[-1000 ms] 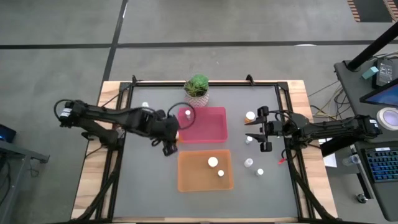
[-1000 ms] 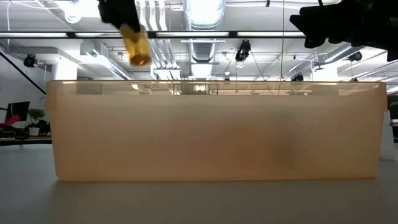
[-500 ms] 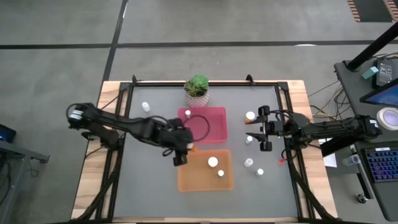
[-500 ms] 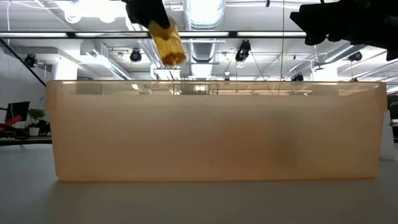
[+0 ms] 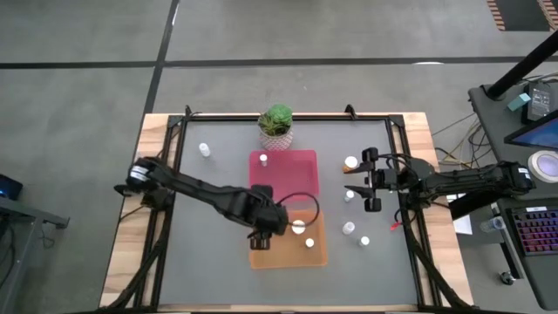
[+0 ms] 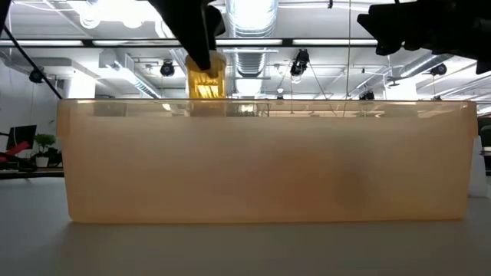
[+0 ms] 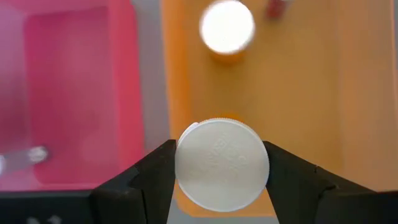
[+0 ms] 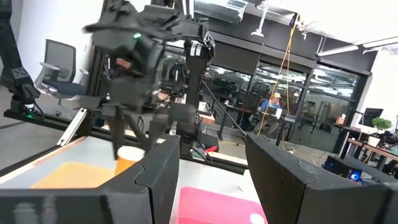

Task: Pick and place medicine bottles into bin by pill shape (circle, oval)
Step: Put the left orange capsule bottle into the orange bin

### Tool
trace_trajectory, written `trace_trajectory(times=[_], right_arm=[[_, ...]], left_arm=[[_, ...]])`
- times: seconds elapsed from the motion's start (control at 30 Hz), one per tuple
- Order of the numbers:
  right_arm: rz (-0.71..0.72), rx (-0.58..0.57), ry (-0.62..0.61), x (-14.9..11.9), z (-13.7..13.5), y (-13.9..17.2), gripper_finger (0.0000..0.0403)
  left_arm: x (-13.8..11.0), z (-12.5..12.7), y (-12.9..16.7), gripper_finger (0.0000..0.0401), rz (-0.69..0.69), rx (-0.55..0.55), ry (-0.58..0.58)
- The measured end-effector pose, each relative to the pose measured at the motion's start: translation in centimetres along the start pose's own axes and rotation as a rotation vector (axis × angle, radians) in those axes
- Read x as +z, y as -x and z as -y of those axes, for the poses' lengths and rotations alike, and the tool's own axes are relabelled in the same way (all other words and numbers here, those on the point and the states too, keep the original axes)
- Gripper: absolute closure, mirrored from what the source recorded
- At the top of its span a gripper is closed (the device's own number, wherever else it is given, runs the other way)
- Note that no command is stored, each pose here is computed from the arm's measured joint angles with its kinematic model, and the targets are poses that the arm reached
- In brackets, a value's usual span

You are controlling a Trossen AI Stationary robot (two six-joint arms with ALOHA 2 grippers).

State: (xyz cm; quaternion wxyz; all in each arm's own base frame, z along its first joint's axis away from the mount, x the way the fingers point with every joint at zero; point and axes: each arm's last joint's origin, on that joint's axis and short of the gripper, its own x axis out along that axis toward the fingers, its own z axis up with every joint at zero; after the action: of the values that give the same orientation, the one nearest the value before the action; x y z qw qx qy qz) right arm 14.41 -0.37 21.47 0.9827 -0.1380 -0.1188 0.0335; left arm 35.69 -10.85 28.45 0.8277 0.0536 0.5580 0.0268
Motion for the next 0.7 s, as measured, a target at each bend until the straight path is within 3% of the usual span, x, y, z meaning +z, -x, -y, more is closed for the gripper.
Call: trace_trajectory(times=[0.37,0.7], right_arm=[[-0.003,0.002,-0.009,0.0,0.0,0.0,0.0225],[-0.003,0.002,-0.002,0.0,0.0,0.0,0.0225]], left_arm=[[0.1,2.9,-3.3,0.0205,-0.032,-0.026,0.022],[-0.3,2.9,-5.2,0.0205,-0.060,-0.011,0.028]])
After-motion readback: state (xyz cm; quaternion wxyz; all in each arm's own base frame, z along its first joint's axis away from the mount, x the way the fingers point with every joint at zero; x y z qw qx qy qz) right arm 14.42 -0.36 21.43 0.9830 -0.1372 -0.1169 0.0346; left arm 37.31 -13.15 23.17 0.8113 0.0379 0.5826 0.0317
